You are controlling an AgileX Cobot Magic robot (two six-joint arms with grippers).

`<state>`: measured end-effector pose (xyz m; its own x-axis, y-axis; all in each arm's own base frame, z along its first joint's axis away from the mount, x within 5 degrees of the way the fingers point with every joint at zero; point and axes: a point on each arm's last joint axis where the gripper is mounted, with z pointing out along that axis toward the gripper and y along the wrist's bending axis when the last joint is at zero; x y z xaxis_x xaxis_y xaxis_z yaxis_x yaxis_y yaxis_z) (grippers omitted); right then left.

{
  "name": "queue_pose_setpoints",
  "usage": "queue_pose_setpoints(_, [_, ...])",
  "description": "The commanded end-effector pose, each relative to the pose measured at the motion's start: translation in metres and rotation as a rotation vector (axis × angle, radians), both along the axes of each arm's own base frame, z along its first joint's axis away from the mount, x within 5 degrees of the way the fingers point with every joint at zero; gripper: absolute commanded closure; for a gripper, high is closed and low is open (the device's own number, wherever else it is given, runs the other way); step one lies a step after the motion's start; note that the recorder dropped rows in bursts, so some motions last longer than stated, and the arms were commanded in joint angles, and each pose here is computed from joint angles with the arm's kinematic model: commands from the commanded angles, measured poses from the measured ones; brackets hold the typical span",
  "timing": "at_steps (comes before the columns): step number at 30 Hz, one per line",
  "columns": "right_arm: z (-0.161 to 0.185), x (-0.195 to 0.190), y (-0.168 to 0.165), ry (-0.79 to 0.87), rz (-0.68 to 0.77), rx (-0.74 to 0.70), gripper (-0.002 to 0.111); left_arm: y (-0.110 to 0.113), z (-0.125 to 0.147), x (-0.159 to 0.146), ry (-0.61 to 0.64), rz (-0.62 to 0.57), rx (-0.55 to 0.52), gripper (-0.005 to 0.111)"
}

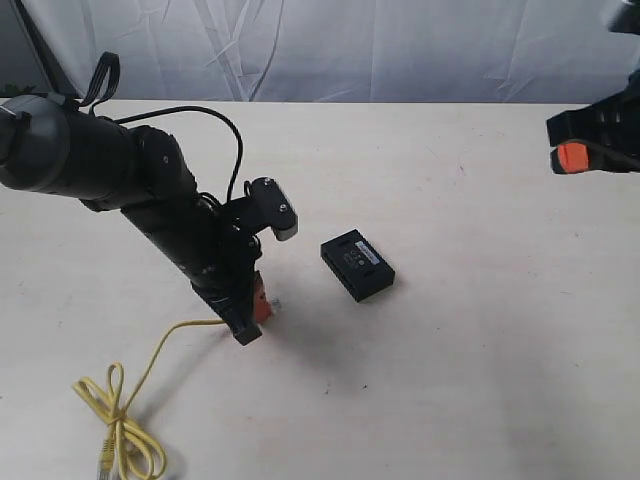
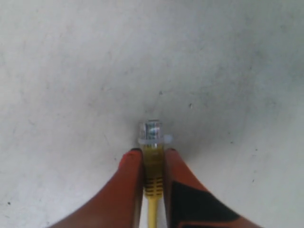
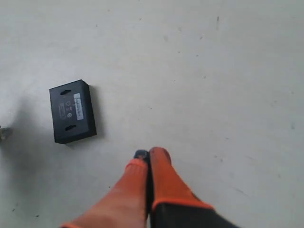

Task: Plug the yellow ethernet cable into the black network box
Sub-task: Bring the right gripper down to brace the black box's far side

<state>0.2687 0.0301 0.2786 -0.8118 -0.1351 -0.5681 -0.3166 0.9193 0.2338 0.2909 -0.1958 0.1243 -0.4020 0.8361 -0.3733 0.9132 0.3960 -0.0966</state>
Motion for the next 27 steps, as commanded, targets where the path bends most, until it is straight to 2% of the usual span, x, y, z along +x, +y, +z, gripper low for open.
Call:
queue_pose_setpoints(1, [-0.013, 0.027, 0.021, 0.029, 0.103, -0.030, 0.109, -0.003, 0.001, -0.001, 0.010, 0.025, -0.021, 0.107])
queue_pose_setpoints(8, [-0.048, 0.074, 0.035, 0.127, 0.155, -0.047, 0.109, -0.003, 0.001, -0.001, 0.010, 0.026, -0.022, 0.107])
queue_pose_setpoints(14, [-0.081, 0.103, 0.042, 0.224, 0.280, -0.041, 0.109, -0.004, 0.001, -0.002, 0.019, 0.035, -0.031, 0.107])
queue_pose_setpoints(16, [-0.090, 0.110, 0.047, 0.253, 0.340, -0.008, 0.109, -0.004, 0.001, -0.002, 0.029, 0.053, -0.037, 0.107])
queue_pose_setpoints(19, [-0.098, 0.117, 0.056, 0.257, 0.416, 0.077, 0.109, -0.005, 0.002, 0.000, 0.049, 0.147, -0.053, 0.107])
queue_pose_setpoints(22, [-0.107, 0.121, 0.062, 0.243, 0.440, 0.140, 0.109, -0.005, 0.002, 0.000, 0.053, 0.162, -0.055, 0.107])
queue_pose_setpoints(27, [-0.133, 0.118, 0.080, 0.234, 0.602, 0.103, 0.109, -0.005, 0.003, 0.003, 0.056, 0.210, -0.063, 0.107])
